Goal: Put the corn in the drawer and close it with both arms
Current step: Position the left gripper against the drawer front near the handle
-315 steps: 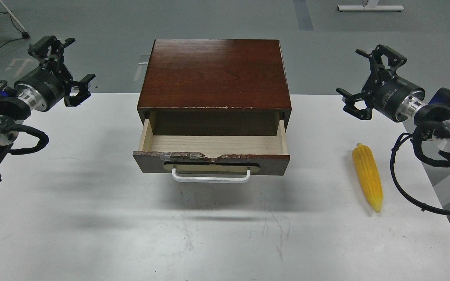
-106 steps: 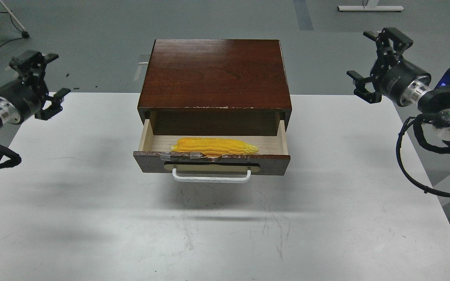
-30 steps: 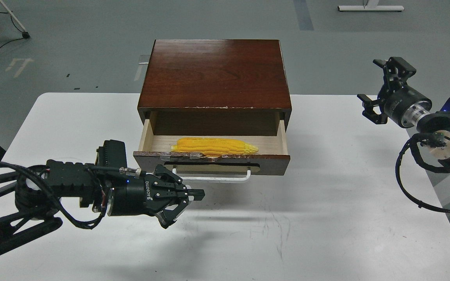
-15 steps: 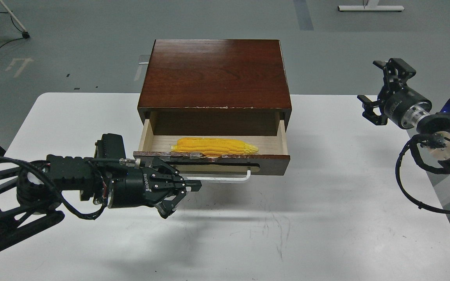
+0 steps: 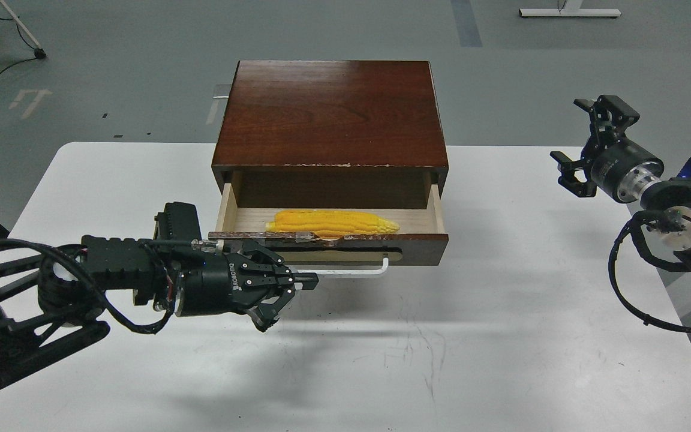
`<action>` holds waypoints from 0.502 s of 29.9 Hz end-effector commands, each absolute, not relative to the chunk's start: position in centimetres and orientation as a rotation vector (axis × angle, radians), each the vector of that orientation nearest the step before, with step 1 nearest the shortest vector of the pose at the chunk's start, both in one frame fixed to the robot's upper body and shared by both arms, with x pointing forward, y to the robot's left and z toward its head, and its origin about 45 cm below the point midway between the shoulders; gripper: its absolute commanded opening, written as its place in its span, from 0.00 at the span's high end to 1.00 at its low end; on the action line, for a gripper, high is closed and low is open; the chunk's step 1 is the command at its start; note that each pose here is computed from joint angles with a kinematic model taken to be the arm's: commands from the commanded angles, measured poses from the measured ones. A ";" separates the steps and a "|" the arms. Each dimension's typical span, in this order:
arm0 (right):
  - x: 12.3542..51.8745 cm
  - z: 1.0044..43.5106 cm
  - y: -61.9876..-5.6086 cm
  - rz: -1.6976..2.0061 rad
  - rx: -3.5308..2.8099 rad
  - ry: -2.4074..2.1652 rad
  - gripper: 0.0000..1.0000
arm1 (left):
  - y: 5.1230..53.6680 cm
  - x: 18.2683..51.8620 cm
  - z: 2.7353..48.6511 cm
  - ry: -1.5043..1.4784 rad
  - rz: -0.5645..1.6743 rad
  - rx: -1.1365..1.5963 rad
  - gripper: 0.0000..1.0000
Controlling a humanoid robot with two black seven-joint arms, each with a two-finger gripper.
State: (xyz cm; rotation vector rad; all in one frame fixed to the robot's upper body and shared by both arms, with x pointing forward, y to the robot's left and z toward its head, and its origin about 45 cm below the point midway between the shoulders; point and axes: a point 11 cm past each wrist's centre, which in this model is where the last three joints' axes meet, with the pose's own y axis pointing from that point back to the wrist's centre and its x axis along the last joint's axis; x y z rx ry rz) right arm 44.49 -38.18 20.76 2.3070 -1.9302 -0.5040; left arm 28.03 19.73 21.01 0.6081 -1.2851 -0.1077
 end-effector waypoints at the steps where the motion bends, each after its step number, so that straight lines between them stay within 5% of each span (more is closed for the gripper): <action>1: 44.5 20.7 -38.3 -0.502 2.302 -1.935 0.00 | 19.8 28.1 21.2 -1.288 -0.108 0.609 1.00; 15: 44.5 20.7 -38.4 -0.504 2.300 -1.935 0.00 | 19.7 29.7 22.6 -1.330 -0.032 0.630 1.00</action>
